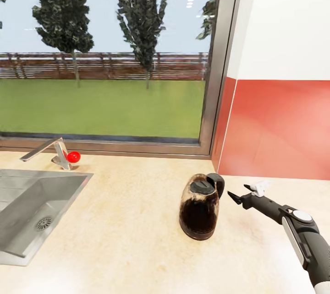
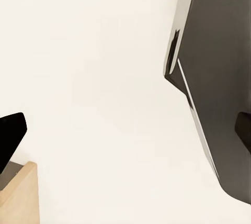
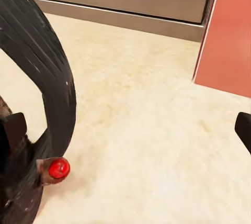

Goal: Set up a coffee station on the kitchen countertop: keep the coffee maker on the countertop, move the bottle of coffee from the kitchen shelf to the counter next to the coffee maker, place a paper coffee filter on top of the coffee maker, put the saucer next to the coffee maker with the coffee cup on the saucer, and place the electric kettle next to the coffee maker.

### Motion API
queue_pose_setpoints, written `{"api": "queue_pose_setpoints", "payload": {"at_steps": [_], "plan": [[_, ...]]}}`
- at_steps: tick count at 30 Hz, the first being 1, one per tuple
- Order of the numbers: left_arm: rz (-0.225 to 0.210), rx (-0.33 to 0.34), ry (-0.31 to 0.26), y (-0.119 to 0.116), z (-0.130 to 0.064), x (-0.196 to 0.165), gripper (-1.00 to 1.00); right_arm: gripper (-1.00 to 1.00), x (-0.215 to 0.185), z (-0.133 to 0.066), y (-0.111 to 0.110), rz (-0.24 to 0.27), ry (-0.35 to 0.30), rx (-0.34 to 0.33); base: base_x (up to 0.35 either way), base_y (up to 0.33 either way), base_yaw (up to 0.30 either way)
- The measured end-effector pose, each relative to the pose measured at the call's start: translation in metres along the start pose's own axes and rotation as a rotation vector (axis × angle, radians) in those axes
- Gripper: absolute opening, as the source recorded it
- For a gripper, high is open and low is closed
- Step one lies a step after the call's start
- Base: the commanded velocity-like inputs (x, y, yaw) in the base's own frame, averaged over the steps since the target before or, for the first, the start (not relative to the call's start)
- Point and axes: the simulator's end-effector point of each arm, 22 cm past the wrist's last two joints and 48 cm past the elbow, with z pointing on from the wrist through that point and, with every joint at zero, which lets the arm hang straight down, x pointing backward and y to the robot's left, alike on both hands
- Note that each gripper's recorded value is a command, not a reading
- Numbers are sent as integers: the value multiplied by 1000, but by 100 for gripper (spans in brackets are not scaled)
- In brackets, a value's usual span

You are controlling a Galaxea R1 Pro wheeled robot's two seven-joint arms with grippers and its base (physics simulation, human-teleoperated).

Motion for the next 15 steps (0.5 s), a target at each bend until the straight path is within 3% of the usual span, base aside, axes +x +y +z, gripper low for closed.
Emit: {"api": "queue_pose_setpoints", "payload": {"at_steps": [15], "plan": [[0,0,1,0,0,0,100,100,0,1,2,4,-2,-3,0,25,0]]}}
